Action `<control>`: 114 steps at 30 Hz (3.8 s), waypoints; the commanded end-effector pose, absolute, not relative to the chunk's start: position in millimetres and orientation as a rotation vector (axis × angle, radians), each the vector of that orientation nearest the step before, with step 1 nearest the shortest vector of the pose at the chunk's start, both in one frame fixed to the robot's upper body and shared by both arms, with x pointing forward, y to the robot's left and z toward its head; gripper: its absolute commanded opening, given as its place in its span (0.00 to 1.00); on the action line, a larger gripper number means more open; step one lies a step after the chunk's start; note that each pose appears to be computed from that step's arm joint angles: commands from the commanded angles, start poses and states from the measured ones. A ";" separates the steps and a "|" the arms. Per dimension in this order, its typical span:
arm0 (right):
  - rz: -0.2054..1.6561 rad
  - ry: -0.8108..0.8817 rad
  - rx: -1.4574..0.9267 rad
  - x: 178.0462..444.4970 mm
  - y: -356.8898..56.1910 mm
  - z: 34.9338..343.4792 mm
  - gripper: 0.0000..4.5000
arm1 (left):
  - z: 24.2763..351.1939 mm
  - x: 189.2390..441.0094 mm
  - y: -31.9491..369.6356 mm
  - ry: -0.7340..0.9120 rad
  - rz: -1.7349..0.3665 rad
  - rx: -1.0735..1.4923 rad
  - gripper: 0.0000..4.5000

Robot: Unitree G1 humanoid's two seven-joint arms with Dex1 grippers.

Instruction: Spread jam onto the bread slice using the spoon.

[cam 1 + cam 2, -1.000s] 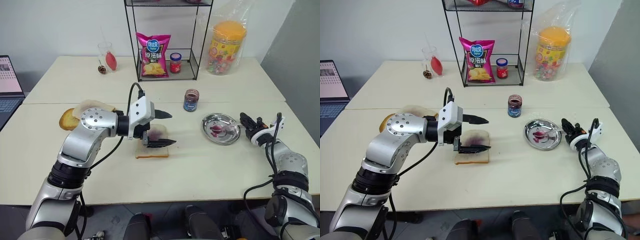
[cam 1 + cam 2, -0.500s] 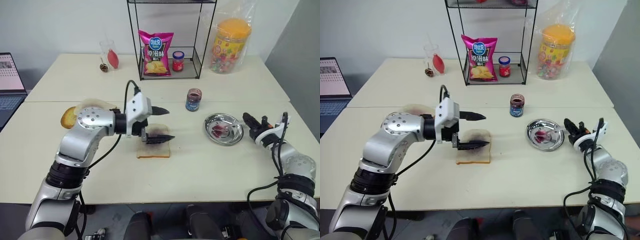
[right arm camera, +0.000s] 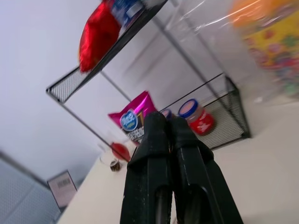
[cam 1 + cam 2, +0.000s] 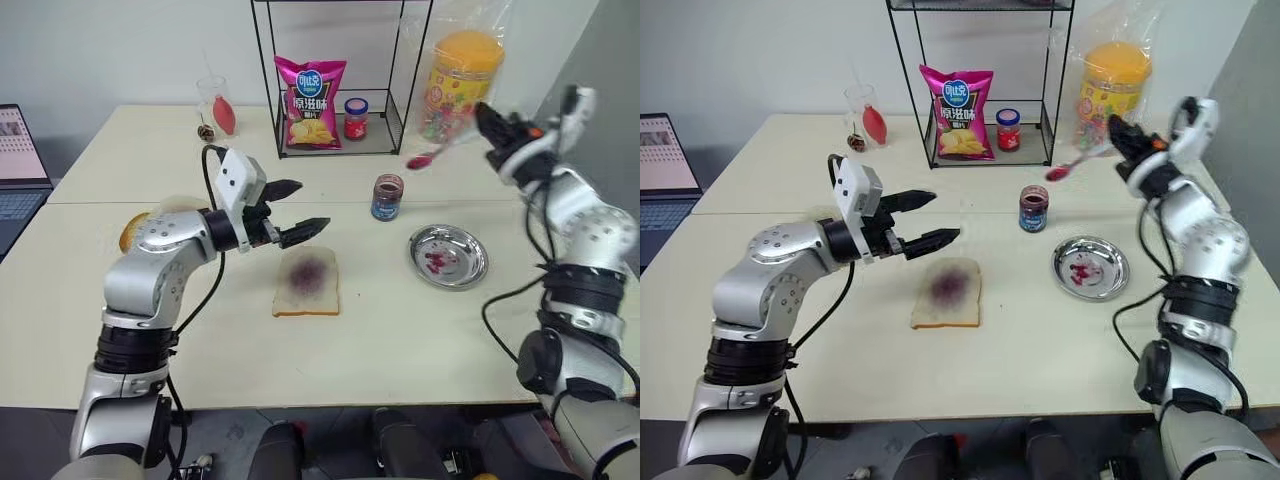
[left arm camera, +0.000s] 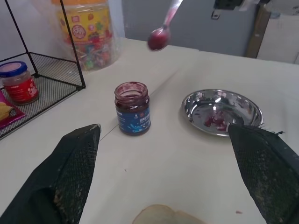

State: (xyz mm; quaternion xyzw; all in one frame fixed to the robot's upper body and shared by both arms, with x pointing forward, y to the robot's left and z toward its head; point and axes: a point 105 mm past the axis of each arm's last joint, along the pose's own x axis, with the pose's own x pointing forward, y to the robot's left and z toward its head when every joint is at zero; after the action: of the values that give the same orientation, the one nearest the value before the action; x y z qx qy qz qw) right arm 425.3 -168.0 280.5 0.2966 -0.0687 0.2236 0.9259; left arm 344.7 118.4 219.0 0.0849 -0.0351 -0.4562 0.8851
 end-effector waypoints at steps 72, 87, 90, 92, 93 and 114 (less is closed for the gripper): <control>0.257 -0.039 0.715 467.2 -174.2 243.3 0.00 | 226.9 331.6 118.7 -0.125 -0.878 0.204 1.00; 0.182 -0.010 0.939 467.9 -188.4 239.3 0.00 | 227.9 330.8 123.9 -0.114 -0.880 0.216 1.00; 0.168 -0.012 0.965 467.3 -192.2 239.4 0.00 | 228.9 330.9 124.5 -0.114 -0.882 0.220 1.00; 0.167 -0.016 0.983 466.8 -193.1 240.7 0.00 | 229.8 330.9 125.7 -0.114 -0.883 0.222 1.00; 0.171 -0.020 0.996 466.4 -192.2 242.2 0.00 | 230.6 330.9 127.4 -0.115 -0.883 0.223 1.00; 0.782 0.058 0.907 395.9 -48.2 296.2 0.00 | 217.3 260.9 173.0 0.063 -0.882 0.118 1.00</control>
State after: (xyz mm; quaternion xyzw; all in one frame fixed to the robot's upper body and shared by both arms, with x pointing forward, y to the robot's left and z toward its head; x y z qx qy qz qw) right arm 413.2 -71.4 289.6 0.4651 0.0307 0.3128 0.8276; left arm 279.7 180.8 209.8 0.0530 0.0348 -0.4063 0.9115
